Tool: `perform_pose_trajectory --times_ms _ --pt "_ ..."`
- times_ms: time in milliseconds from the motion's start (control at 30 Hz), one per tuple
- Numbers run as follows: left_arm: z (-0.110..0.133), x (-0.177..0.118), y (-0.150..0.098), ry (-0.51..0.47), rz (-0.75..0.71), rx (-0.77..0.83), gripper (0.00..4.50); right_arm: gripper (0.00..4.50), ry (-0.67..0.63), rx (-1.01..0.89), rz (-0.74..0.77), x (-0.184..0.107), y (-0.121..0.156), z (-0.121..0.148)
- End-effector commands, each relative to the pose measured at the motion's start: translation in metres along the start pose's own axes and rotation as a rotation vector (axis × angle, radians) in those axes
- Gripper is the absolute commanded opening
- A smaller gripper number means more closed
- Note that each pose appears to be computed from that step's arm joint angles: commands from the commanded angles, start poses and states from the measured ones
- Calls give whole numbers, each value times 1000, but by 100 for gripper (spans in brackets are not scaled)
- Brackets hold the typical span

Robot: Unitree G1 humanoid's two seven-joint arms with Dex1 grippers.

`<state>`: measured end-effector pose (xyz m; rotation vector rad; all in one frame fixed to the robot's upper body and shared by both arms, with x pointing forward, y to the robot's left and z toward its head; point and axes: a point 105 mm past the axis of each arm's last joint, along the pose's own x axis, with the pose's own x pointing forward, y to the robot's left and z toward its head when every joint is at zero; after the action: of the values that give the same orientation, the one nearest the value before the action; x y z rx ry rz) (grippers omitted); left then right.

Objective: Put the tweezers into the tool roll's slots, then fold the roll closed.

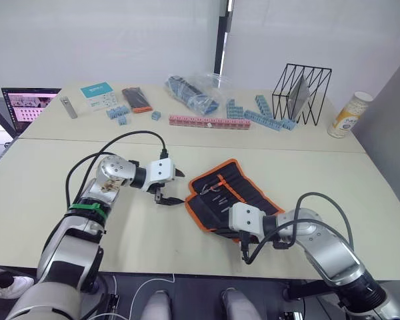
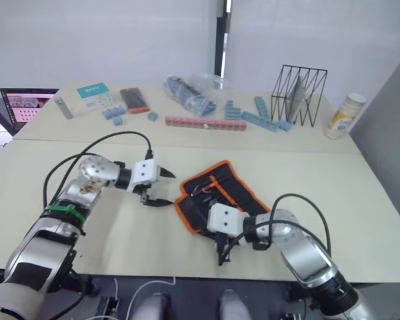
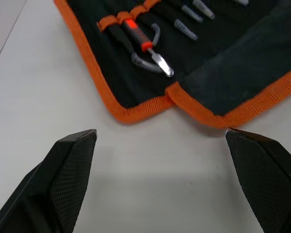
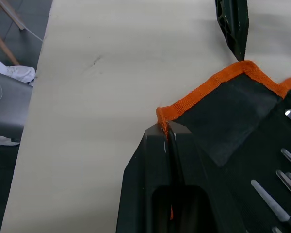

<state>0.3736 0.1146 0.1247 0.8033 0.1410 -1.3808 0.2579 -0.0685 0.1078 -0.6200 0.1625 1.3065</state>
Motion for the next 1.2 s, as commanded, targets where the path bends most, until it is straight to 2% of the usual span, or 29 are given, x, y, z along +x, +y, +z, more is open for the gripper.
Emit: perform_pose_trajectory --times_ms 33,233,400,533,733,1167,1200 --pt "8 6 -3 29 -89 122 450 4 -23 -13 -68 -6 -5 10" --pt "5 9 -7 100 -178 260 450 4 -11 5 -109 -9 -7 8" --pt "20 16 -2 47 -162 317 450 4 -1 12 -126 -10 -10 5" --pt "17 20 -15 92 -257 452 450 4 -8 22 -127 -9 -12 6" --pt "13 9 -15 152 -293 566 450 4 -19 45 -136 -12 -13 5" --pt "35 23 -9 67 -243 630 450 4 -74 87 -155 -12 -18 12" --pt "37 26 -10 63 -244 639 424 1 -74 88 -155 -13 -18 12"
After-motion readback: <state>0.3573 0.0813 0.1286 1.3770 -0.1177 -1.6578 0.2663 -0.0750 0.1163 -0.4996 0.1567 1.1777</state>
